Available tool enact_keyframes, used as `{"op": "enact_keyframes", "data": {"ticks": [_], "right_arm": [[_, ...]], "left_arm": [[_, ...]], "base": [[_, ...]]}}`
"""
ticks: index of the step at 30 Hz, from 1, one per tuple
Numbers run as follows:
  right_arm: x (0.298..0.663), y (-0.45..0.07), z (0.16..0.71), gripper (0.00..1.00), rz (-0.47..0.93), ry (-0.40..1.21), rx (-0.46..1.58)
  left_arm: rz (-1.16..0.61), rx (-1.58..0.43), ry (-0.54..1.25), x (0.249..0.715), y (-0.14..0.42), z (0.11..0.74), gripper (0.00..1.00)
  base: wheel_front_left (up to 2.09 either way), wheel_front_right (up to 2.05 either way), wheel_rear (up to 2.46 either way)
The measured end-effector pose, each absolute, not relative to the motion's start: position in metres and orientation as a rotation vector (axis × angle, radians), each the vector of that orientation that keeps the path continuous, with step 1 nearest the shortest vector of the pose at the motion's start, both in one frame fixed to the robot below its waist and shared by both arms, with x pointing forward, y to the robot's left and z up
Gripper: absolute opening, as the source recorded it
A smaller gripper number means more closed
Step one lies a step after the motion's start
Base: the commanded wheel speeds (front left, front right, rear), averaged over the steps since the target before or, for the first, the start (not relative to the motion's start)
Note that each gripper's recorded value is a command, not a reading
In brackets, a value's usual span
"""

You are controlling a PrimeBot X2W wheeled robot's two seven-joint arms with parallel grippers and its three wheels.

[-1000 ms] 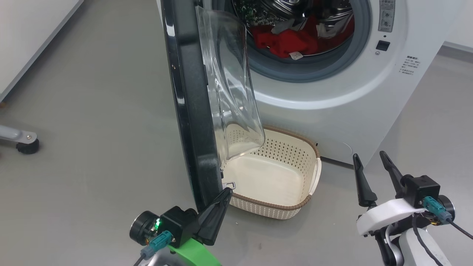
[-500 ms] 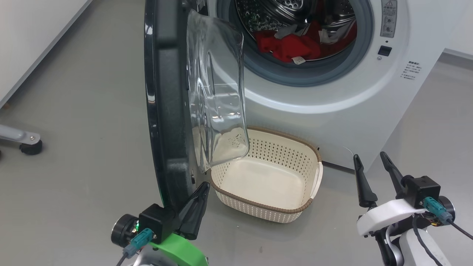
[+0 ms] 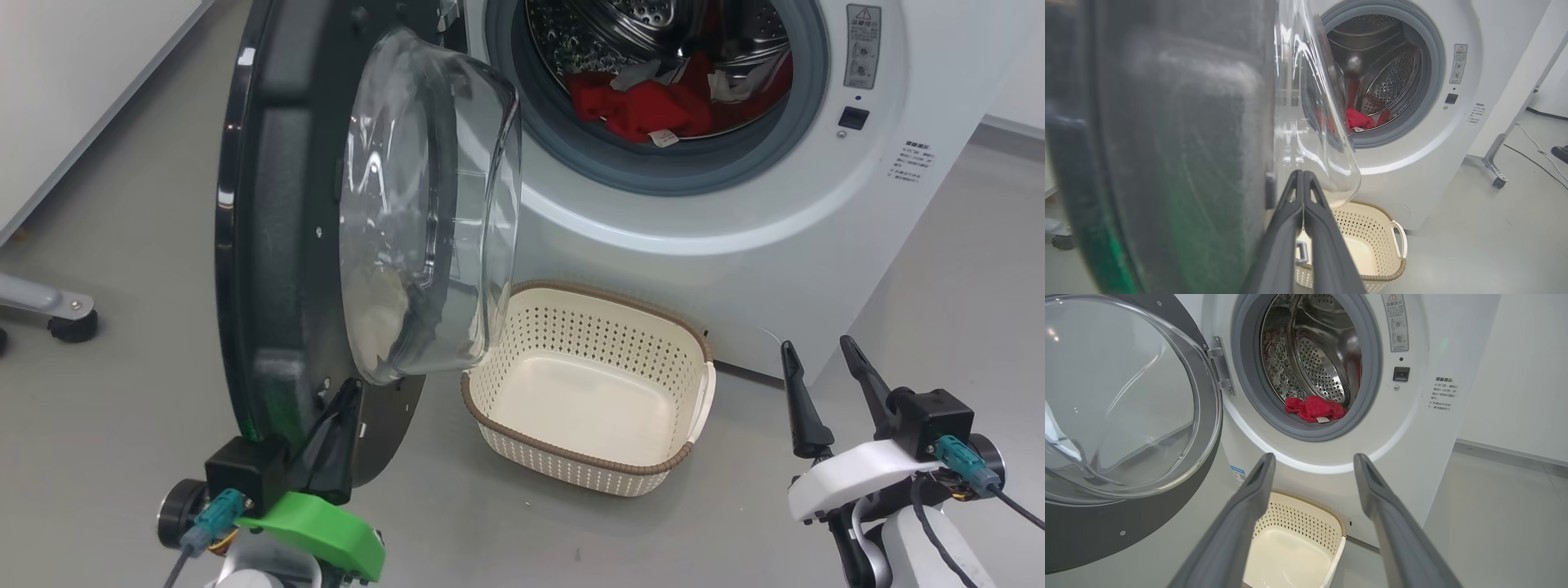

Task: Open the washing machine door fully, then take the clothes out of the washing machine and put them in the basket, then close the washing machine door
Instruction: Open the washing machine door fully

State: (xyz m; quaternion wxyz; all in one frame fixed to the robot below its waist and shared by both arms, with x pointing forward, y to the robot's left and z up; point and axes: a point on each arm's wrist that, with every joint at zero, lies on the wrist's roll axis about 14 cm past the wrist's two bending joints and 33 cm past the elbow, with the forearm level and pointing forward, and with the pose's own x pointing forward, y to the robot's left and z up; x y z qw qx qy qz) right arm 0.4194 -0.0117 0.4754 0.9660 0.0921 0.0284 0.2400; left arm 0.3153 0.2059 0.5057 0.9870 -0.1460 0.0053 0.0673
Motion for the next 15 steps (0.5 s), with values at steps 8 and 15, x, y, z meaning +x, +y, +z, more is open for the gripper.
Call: {"op": "enact_keyframes", "data": {"ticks": [8, 15], "right_arm": [[0.420, -0.014, 0.472, 1.00, 0.479, 0.065, 0.184], [0.421, -0.015, 0.464, 1.00, 0.481, 0.083, 0.181]], "left_arm": [[0.241, -0.282, 0.002, 0.312, 0.242, 0.502, 0.00], [0.334, -0.281, 0.012, 0.308, 0.275, 0.495, 0.00]], "base": [[0.00, 0.00, 0.00], [0.00, 0.00, 0.00]]}}
